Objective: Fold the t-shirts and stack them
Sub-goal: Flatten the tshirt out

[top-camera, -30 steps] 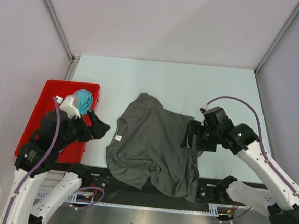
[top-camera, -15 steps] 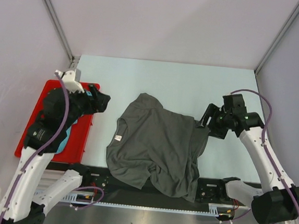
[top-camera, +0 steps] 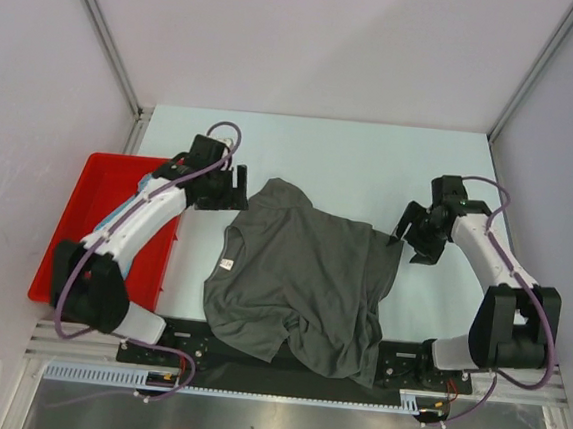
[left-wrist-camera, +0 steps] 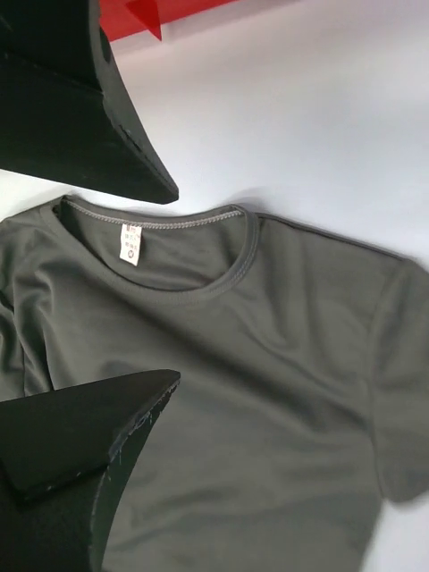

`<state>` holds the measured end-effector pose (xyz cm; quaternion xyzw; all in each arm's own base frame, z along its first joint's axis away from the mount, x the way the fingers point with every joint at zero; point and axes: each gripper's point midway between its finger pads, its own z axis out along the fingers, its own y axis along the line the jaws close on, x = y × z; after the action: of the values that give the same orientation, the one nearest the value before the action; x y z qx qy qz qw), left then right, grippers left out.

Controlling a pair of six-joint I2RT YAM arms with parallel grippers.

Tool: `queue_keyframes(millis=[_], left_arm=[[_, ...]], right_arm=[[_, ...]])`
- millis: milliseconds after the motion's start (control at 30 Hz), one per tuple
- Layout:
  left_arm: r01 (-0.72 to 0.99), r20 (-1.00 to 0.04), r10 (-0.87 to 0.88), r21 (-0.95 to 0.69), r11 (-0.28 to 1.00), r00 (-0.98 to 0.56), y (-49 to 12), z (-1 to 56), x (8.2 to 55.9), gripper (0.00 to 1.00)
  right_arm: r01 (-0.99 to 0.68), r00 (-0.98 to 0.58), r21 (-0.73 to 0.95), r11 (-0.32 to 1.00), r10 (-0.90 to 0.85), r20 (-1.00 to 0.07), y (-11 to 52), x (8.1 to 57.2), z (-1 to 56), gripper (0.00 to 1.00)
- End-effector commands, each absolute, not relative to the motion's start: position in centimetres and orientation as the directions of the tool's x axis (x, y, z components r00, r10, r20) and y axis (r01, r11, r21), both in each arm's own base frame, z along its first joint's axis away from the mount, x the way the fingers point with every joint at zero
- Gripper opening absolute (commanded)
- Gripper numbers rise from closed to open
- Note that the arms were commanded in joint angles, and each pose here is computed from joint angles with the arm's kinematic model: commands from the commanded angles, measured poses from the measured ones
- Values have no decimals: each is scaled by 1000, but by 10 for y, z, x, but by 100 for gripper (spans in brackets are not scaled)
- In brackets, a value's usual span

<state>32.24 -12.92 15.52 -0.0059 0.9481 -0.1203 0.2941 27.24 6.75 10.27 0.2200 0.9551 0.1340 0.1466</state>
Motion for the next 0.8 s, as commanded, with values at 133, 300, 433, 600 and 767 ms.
queue_keyframes(millis=[133,300,433,600,767], left_arm=[[3,-403,-61,-154,988,-913,-129,90,341,78],[-12,-349,-58,-132,991,-935,-130,61,349,78],[-12,-309,-39,-89,996,-950,-129,38,359,73],[-8,-286,-26,-62,998,-958,-127,25,365,54],[-8,-277,-18,-39,999,-961,-122,21,371,11]], right_arm=[[368,-878,245,897,422,-224,56,303,61,77],[352,-888,204,914,395,-238,50,323,45,75],[335,-901,182,925,371,-226,48,335,31,70],[317,-904,200,927,359,-232,52,350,26,59],[320,-893,210,924,368,-258,53,358,29,31]])
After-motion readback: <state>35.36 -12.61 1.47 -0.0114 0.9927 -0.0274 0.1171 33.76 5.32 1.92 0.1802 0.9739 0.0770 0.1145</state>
